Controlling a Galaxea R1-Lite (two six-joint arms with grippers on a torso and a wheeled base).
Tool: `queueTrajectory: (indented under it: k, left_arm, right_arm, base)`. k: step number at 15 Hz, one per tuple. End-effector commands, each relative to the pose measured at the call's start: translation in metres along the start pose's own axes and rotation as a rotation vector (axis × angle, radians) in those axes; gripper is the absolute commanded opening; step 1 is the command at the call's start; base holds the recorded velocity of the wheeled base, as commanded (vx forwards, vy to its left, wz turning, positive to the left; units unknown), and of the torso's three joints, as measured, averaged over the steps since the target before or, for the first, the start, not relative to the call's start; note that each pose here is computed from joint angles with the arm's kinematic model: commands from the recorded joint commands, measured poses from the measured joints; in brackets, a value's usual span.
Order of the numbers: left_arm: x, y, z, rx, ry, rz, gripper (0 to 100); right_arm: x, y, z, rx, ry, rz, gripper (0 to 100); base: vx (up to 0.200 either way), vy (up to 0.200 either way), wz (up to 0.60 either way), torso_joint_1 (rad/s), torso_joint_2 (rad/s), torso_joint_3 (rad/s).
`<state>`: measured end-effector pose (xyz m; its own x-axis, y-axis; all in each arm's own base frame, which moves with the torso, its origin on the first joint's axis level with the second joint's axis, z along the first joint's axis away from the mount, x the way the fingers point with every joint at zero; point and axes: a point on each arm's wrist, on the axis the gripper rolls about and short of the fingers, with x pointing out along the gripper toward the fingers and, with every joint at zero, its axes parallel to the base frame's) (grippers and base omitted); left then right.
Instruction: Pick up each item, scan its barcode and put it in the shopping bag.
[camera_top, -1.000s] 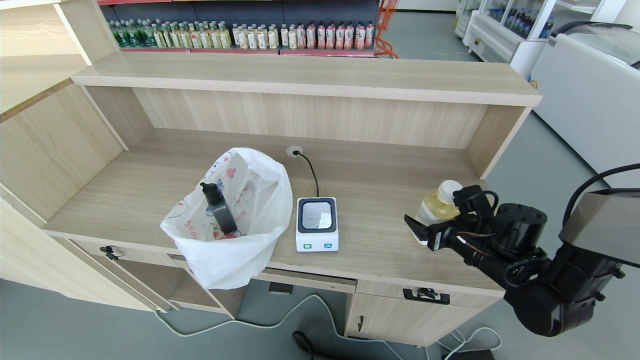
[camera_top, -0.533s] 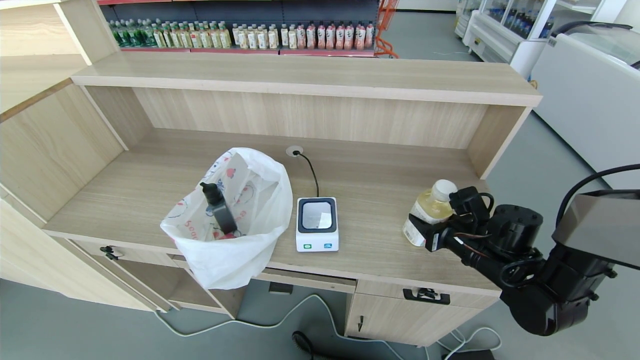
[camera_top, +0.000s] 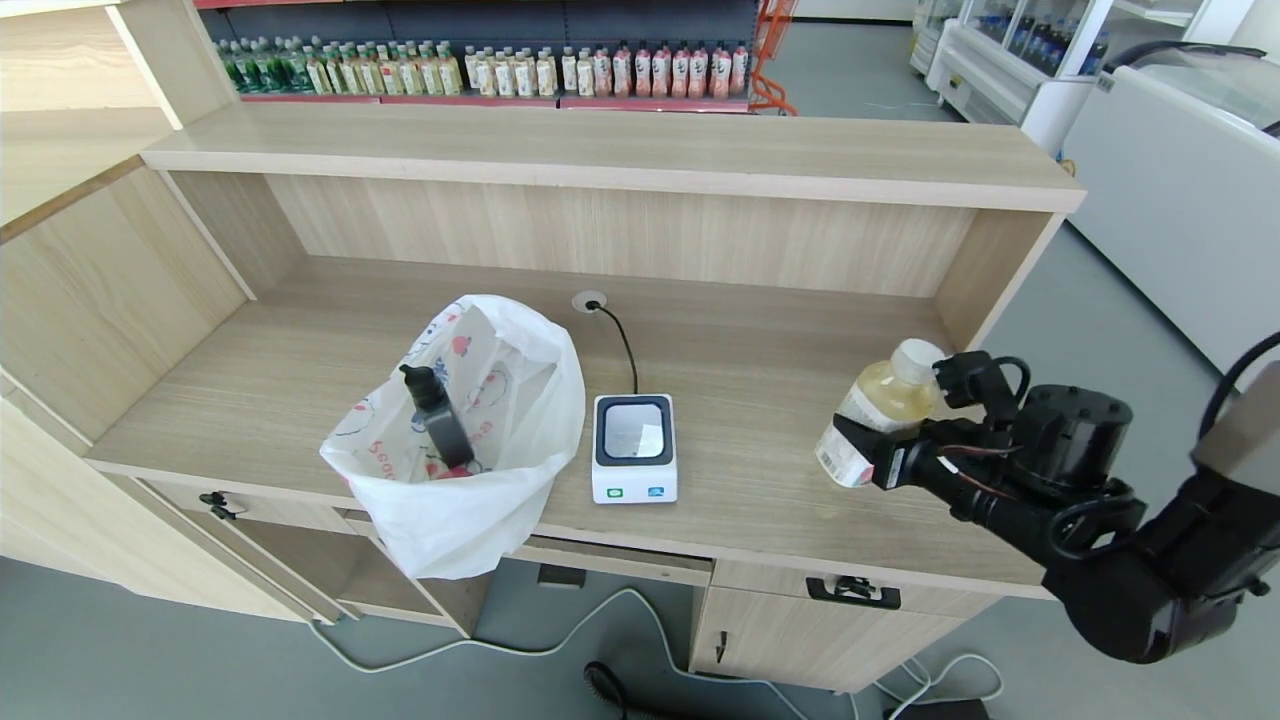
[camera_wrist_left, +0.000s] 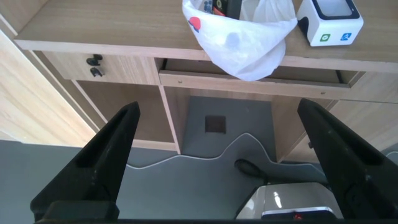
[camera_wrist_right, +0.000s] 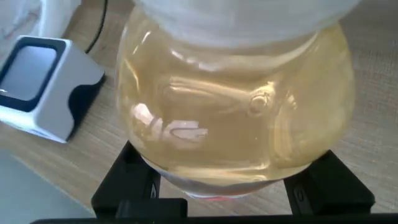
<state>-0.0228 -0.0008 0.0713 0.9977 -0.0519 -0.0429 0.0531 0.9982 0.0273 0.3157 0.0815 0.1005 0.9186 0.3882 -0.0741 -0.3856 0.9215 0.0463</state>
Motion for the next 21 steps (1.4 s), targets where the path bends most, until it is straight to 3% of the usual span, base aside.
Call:
queueTrajectory:
  k: [1,3,4,5,8,9,11,16,21]
  left_arm:
    - [0.000,0.000,0.000,0.000,0.000,0.000,100]
    - [0.000,0.000,0.000,0.000,0.000,0.000,100]
    - [0.000,0.000,0.000,0.000,-0.002,0.000,100]
    - [0.000,0.000,0.000,0.000,0.000,0.000,100]
    - [0.000,0.000,0.000,0.000,0.000,0.000,100]
    - [0.000,0.000,0.000,0.000,0.000,0.000,100]
    - [0.000,0.000,0.000,0.000,-0.002,0.000,100]
    - [0.000,0.000,0.000,0.000,0.000,0.000,100]
    - [0.000,0.000,0.000,0.000,-0.002,0.000,100]
  right_arm:
    - [-0.062,0.023,0.092,0.172,-0.086,0.191,0]
    - [-0.105,0.053,0.133,0.291,-0.038,0.416,0]
    - [-0.112,0.058,0.139,0.304,-0.025,0.453,0]
    - [-0.132,0.078,0.155,0.339,0.006,0.593,0]
    - [-0.158,0.102,0.168,0.385,0.032,0.761,0]
    - [-0.173,0.114,0.166,0.396,0.078,0.832,0]
    - [-0.187,0.119,0.165,0.399,0.129,0.863,0]
    - [-0.206,0.114,0.178,0.400,0.153,0.863,0]
    - [-0.206,0.115,0.196,0.406,0.118,0.875,0]
  base:
    - [0.000,0.000,0.00,0.000,0.00,0.000]
    - [0.000,0.000,0.00,0.000,0.00,0.000]
    - [0.000,0.000,0.00,0.000,0.00,0.000]
    - [0.000,0.000,0.00,0.000,0.00,0.000]
    - [0.000,0.000,0.00,0.000,0.00,0.000]
    - [0.000,0.000,0.00,0.000,0.00,0.000]
    - [0.000,0.000,0.00,0.000,0.00,0.000]
    - [0.000,0.000,0.00,0.000,0.00,0.000]
    - [0.000,0.000,0.00,0.000,0.00,0.000]
